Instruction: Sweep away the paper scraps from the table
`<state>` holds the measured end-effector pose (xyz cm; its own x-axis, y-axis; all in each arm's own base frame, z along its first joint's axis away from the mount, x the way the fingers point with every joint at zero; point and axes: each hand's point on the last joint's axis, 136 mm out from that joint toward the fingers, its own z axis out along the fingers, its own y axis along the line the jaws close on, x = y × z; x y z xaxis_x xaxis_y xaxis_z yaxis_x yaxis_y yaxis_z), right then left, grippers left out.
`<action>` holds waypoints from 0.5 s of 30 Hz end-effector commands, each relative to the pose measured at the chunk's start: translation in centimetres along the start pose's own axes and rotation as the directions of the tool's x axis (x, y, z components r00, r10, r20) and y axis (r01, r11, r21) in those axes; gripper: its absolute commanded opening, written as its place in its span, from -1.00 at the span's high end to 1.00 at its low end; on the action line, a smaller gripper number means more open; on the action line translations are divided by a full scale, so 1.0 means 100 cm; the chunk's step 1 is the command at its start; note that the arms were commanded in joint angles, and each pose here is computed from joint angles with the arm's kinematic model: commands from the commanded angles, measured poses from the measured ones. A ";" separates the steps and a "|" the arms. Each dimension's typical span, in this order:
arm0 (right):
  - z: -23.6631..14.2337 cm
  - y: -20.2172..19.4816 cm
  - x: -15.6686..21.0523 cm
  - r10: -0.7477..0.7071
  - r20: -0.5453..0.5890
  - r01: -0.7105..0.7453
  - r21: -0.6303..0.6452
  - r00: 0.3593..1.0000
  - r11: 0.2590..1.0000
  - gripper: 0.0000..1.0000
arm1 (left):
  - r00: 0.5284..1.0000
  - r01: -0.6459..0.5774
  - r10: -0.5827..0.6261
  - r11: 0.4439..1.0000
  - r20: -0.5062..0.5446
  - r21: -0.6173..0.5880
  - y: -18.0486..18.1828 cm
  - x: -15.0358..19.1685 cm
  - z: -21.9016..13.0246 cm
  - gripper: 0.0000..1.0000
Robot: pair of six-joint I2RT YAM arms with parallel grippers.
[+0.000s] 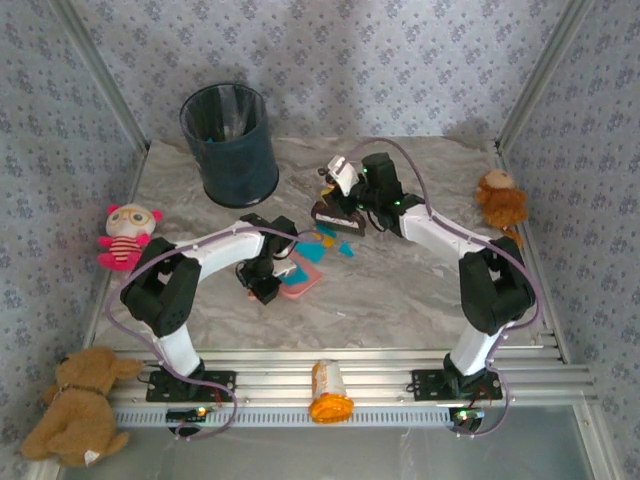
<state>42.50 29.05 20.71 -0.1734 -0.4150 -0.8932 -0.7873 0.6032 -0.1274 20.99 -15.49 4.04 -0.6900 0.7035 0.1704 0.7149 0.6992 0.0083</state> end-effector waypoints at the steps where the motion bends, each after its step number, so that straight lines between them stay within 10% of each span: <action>1: -0.016 -0.015 -0.017 0.081 0.049 -0.086 0.116 0.996 0.990 1.00 | 0.999 -0.042 0.043 0.999 0.004 -0.025 0.002 0.002 -0.015 1.00; 15: -0.070 -0.068 0.013 0.310 0.080 -0.296 0.592 0.947 0.750 1.00 | 0.997 -0.058 0.057 0.998 -0.058 -0.012 0.003 0.000 -0.014 1.00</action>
<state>43.41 22.21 22.28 -0.3463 -0.2421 -0.9063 -0.3598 0.9265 -0.1100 21.93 -15.74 4.91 -0.6699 0.7197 0.1826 0.7348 0.6779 0.0240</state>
